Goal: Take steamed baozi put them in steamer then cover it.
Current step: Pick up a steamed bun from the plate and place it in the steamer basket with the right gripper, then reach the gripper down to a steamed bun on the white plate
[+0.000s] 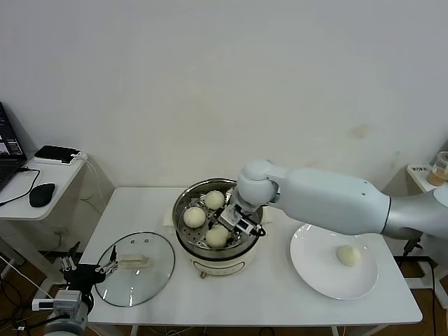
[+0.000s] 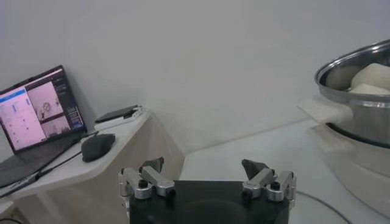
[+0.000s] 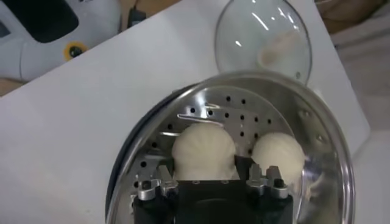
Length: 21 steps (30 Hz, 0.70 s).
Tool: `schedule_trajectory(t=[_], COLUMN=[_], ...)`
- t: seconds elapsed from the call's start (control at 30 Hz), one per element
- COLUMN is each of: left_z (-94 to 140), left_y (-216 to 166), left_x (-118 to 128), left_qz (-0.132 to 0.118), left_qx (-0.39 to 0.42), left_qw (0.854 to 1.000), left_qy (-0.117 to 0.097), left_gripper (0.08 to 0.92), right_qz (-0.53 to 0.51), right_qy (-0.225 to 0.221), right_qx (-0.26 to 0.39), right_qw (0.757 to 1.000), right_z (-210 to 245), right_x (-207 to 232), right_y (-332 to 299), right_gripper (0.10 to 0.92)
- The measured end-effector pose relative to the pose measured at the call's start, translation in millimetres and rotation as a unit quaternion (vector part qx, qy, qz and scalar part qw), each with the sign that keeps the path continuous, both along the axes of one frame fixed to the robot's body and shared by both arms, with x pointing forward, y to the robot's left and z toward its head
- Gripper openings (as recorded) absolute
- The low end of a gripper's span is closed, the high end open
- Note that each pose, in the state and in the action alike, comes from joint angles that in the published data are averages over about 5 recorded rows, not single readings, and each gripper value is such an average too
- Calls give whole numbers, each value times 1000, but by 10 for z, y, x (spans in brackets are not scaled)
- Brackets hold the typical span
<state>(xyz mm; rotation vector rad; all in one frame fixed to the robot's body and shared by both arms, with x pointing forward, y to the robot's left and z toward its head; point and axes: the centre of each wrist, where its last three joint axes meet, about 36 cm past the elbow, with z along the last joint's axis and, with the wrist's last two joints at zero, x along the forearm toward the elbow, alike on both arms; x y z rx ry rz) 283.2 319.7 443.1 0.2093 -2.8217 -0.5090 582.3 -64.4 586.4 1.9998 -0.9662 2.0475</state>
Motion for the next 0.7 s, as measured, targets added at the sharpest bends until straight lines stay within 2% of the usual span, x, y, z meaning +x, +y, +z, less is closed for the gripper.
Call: schedule_trajectory(t=[0.17, 0.27, 0.47, 0.7], left_z=[7, 8, 6, 24], left_y=[10, 13, 5, 16], left_x=[6, 16, 37, 59], left_qz=[0, -1, -4, -9], left_qx=[1, 1, 1, 3], left_qw=[1000, 1000, 1000, 1000], left_qy=[-1, -2, -2, -4], left_gripper=[823, 823, 823, 823], right_qz=[0, -7, -41, -130], right_qy=[-8, -14, -19, -22], right_qx=[-2, 2, 25, 52], right_qw=[1000, 1000, 999, 990], right_z=[46, 117, 341, 704], right_x=[45, 92, 185, 297], right_y=[-48, -92, -227, -588], right_gripper=[771, 814, 823, 823])
